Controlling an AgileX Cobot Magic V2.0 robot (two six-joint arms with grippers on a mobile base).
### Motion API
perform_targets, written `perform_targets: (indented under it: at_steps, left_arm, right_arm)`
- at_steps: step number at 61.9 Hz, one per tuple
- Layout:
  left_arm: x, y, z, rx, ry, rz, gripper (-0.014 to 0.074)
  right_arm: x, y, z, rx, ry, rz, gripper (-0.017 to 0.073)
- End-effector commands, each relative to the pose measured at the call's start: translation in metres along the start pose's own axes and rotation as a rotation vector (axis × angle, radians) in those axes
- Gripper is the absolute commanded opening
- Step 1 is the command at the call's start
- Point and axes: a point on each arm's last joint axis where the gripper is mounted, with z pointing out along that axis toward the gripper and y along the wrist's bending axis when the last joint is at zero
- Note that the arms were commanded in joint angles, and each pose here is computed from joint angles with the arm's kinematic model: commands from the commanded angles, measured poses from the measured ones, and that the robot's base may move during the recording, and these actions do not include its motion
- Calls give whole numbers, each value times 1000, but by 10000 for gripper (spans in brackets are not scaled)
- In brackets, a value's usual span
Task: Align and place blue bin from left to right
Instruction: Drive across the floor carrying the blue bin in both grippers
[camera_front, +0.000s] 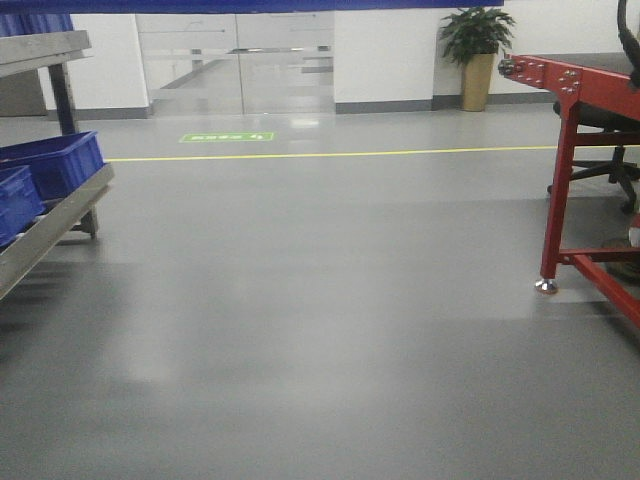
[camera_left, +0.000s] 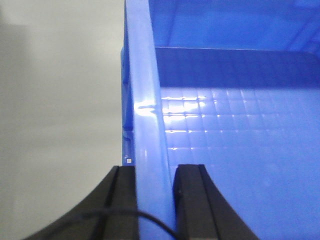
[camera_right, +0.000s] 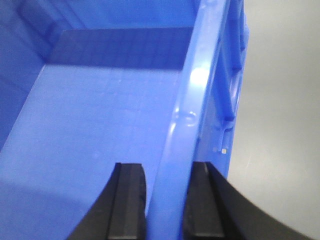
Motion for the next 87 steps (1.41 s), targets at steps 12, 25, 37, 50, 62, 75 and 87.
perform_targets:
  at_steps: [12,25,37,50,62,75,87]
  left_arm:
    - [-16,-12,-15,111,-169,-35,25]
    - [-16,-12,-15,111,-169,-35,25]
    - [-16,-12,-15,111,-169,-35,25]
    - [-16,-12,-15,111,-169,-35,25]
    - [-16,-12,-15,111,-169,-35,25]
    - [-16,-12,-15,112,-170,-35,25]
    - [-16,-12,-15,112,-170,-35,25]
  right_arm:
    - [-8,19,-14,-131,-105,-17,-59]
    - [-8,19,-14,-131,-105,-17,-59]
    - [-8,19,-14,-131,-105,-17,-59]
    - [-8,19,-14,-131,-105,-17,-59]
    - [-8,19,-14,-131,-105,-17,-59]
    - [-8,19,-14,-131,-105,-17,-59]
    - [-8,19,-14,-131,-105,-17,-59]
